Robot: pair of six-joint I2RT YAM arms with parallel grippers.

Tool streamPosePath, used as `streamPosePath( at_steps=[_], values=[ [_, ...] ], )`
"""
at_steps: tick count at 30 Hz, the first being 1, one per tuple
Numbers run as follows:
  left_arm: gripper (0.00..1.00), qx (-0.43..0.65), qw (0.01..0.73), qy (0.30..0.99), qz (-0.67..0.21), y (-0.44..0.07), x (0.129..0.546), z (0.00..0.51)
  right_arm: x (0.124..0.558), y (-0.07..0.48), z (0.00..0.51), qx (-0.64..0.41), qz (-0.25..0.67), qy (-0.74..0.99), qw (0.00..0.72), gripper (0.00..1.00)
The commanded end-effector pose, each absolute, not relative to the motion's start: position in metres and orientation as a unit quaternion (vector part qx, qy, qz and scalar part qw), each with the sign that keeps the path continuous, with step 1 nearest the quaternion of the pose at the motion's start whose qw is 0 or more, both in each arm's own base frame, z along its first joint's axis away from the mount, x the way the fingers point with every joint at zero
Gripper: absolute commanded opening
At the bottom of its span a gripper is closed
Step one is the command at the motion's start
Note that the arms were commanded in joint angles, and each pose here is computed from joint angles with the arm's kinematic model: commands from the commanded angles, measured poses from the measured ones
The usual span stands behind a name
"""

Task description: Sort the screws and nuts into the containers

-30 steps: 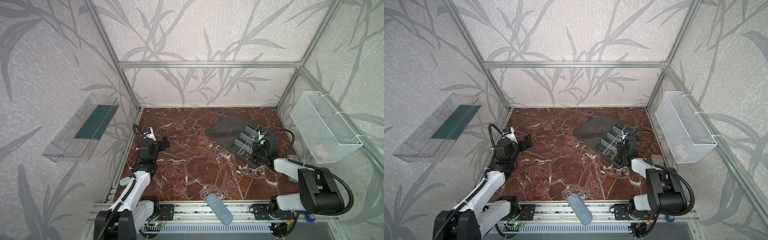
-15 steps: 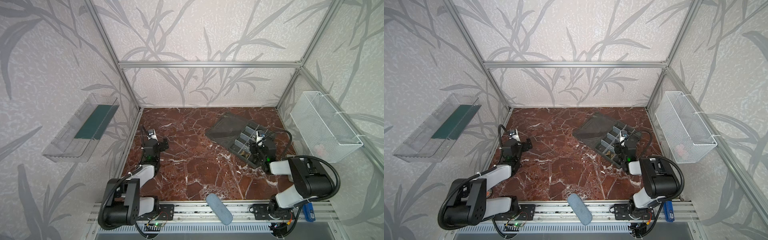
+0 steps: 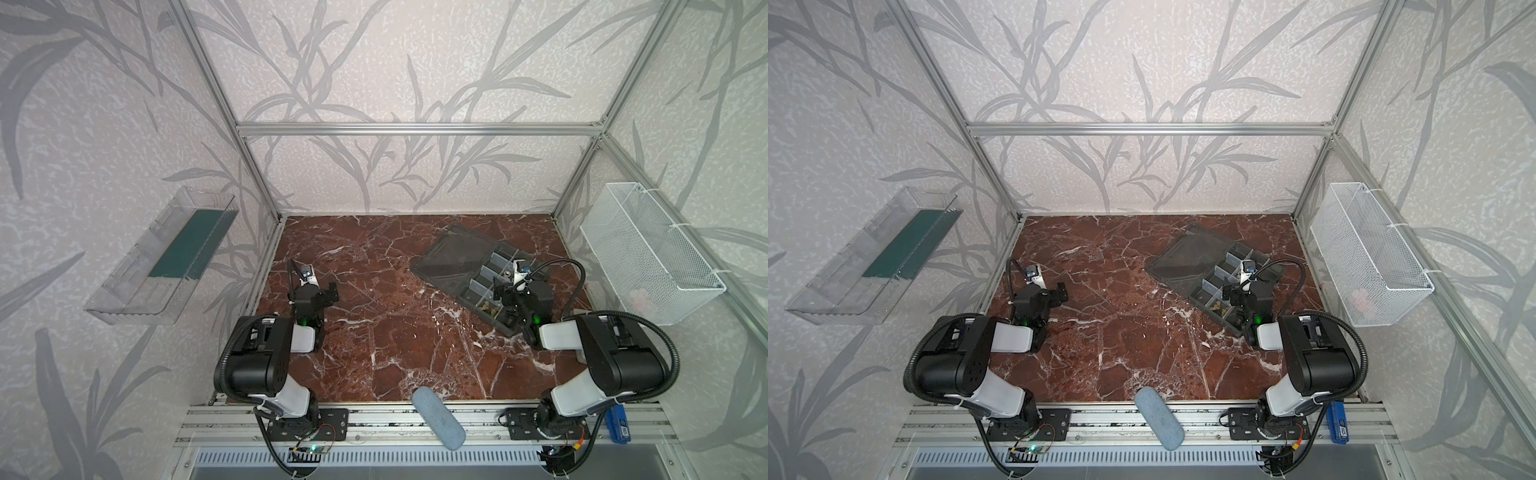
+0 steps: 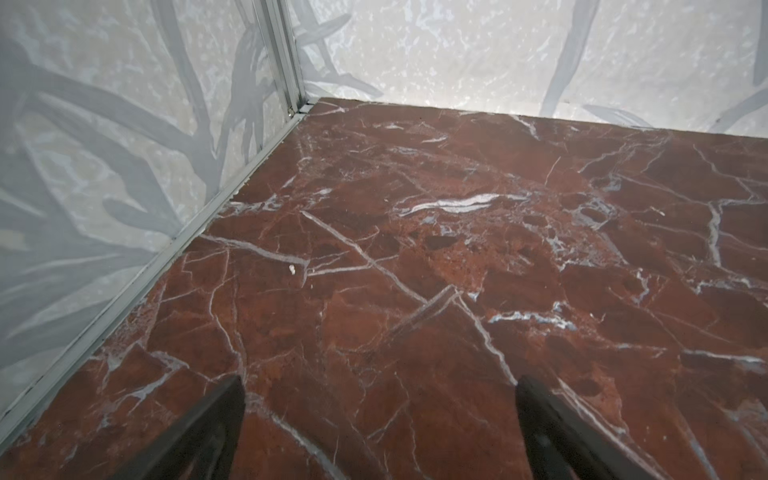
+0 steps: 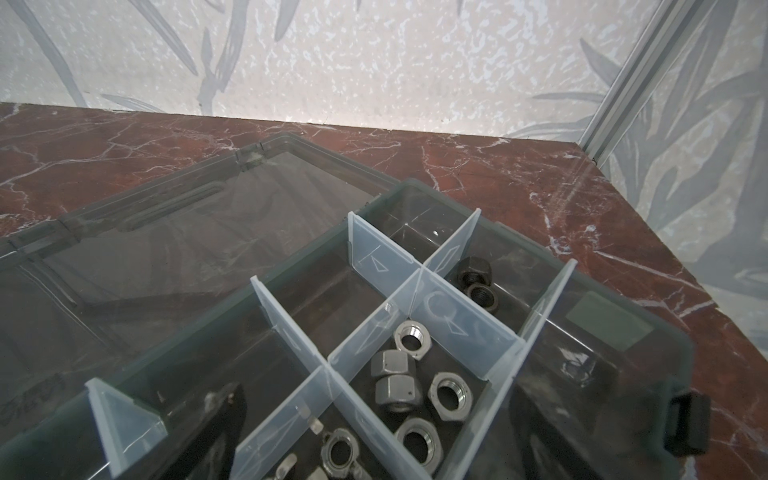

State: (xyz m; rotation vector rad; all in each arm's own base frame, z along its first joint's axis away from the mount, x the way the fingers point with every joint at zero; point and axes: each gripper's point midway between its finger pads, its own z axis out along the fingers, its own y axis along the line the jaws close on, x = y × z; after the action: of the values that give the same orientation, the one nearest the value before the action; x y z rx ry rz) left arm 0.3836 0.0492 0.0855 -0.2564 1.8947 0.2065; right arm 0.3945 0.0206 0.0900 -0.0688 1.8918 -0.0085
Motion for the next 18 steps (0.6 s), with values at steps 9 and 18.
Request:
streamPosePath(
  at_steps=[9, 18],
  values=[
    [1.0, -0.117, 0.588, 0.794, 0.103, 0.0557, 0.3887, 0.0976, 0.3944, 0.0189, 0.0946, -0.023, -0.009, 0.802, 0.597, 0.99],
    [0.99, -0.115, 0.588, 0.794, 0.104, 0.0554, 0.389, 0.0975, 0.3951, 0.019, 0.0954, -0.023, -0.009, 0.801, 0.598, 0.99]
  ],
)
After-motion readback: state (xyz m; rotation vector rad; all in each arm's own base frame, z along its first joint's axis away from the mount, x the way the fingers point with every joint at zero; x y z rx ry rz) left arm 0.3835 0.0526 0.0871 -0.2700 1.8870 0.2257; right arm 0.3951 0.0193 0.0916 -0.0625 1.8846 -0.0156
